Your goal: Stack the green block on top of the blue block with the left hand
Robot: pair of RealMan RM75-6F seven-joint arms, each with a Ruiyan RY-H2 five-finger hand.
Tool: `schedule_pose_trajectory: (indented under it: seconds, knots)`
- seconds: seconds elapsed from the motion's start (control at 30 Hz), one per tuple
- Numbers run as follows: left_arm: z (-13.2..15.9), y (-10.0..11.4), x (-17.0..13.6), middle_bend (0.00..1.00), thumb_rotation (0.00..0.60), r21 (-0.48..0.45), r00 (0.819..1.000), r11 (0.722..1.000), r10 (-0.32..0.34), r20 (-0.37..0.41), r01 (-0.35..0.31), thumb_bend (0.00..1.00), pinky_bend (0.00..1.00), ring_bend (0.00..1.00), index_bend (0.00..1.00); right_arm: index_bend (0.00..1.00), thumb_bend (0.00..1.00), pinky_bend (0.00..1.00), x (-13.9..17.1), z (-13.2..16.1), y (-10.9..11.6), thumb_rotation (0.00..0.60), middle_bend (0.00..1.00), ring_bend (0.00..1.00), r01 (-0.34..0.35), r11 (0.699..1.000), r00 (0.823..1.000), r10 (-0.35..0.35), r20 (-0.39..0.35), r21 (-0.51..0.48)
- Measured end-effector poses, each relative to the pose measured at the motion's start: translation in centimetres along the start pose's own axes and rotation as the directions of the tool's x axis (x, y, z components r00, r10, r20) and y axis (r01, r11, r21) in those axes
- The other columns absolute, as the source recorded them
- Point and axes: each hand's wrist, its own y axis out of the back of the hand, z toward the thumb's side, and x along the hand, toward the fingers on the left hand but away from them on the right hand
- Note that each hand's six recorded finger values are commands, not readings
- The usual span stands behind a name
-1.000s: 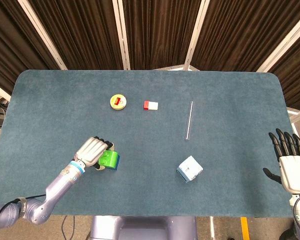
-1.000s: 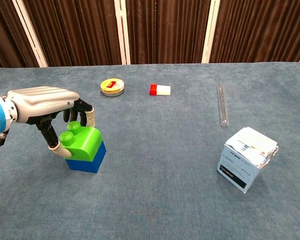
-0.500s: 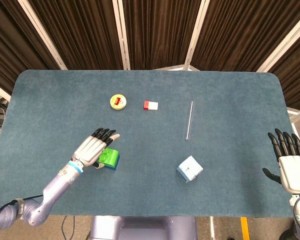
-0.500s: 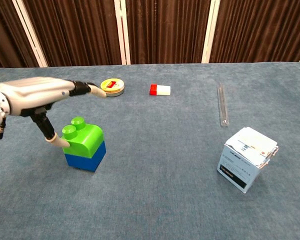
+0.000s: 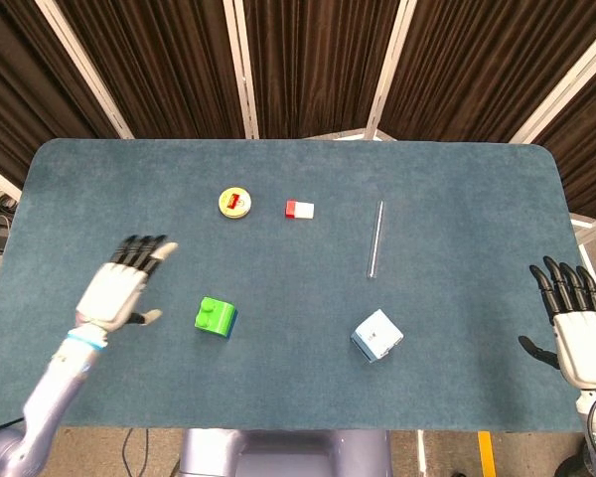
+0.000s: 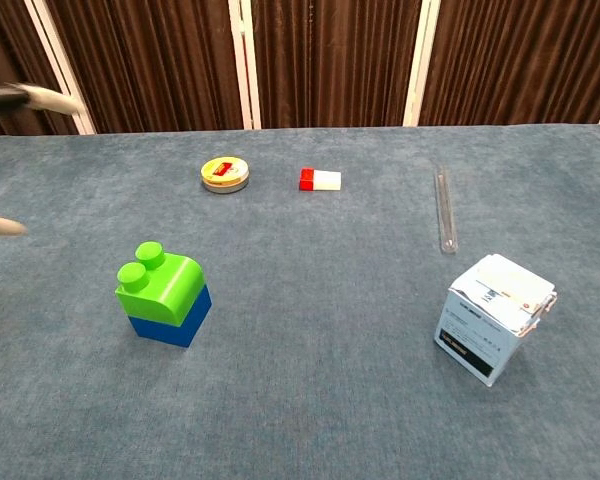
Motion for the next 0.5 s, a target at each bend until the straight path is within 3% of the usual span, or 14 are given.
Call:
schedule_pose_trajectory:
  seconds: [0.17,0.3,0.5]
  knots:
    - [-4.0,1.7,-4.6,0.00,0.600,-0.019,0.986,0.994,0.106,-0.131,-0.109,0.00,0.00,0.00,0.00,0.00,0.00,0.00,0.0,0.7,0.3,0.600,0.00,0.00,0.008,1.000,0.999,-0.009,-0.036,-0.018]
    - [-7.3,2.6,-9.8,0.00,0.600,-0.012,0.949,0.980,0.189,-0.252,-0.198,0.00,0.00,0.00,0.00,0.00,0.00,0.00,0.1,1.1,0.2,0.600,0.00,0.00,0.007,1.000,0.998,-0.008,-0.058,-0.026]
    - [-9.0,3.3,-12.9,0.00,0.600,-0.015,0.935,0.973,0.217,-0.282,-0.230,0.00,0.00,0.00,0.00,0.00,0.00,0.00,0.2,1.2,0.4,0.600,0.00,0.00,0.015,1.000,0.998,-0.017,-0.060,-0.026]
